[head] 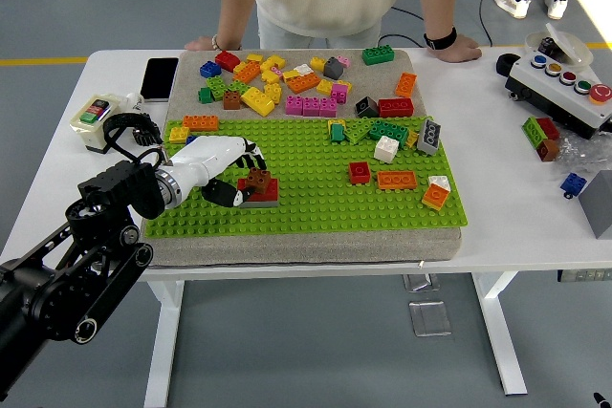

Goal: Pick up the brick,pile it on top of brick,press brick,pick up the brick,pile it on top of brick,press brick

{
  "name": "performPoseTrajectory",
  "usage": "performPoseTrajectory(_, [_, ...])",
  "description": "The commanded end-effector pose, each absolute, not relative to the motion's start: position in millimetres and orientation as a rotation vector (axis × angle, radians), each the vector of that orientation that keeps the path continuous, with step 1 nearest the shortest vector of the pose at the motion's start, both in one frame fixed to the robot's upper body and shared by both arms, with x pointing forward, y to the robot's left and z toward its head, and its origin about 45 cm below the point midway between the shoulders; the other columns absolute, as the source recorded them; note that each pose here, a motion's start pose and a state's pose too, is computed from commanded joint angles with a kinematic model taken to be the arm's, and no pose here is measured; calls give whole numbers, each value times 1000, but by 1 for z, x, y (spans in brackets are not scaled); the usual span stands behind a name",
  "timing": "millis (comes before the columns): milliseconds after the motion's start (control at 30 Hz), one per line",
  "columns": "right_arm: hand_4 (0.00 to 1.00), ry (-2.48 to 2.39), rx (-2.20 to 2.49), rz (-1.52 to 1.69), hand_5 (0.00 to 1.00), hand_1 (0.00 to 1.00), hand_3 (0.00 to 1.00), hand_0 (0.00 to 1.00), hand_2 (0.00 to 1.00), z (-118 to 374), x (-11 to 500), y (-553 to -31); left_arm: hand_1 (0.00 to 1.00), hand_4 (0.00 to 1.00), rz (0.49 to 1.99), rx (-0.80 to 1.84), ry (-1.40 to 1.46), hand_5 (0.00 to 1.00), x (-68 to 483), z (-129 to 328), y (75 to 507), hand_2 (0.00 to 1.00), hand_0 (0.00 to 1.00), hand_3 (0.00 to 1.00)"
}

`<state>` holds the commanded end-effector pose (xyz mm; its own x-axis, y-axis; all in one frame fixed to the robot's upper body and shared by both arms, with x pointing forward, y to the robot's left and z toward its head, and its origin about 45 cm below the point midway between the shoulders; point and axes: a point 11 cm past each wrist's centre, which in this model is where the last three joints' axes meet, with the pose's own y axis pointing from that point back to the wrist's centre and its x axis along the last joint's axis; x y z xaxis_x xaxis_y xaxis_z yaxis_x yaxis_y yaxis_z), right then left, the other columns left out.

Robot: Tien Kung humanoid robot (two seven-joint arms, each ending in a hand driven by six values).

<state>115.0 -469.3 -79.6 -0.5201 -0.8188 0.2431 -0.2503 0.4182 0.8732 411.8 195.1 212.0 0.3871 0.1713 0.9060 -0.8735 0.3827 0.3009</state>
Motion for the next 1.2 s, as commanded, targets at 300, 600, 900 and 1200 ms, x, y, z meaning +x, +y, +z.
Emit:
performPoseTrajectory(300, [998, -1997, 904, -1073, 644, 675, 734, 755, 725, -79, 115, -469, 687, 616, 804, 930, -920, 93, 413, 212, 195, 646, 760, 590])
performPoseTrajectory(600, [998, -1997, 904, -1073, 645, 676, 733, 755, 725, -80, 115, -469, 692, 621, 805, 935, -916, 98, 413, 211, 196, 649, 763, 591])
performPoseTrajectory(900, [998, -1995, 904, -1075, 645, 676, 734, 751, 725, -80, 115, -468, 706, 675, 798, 941, -914, 134, 413, 210, 197, 670, 771, 604])
performPoseTrajectory(1200, [998, -1995, 904, -1075, 645, 675, 734, 752, 725, -80, 115, -468, 707, 681, 799, 945, -911, 137, 414, 209, 198, 672, 773, 604])
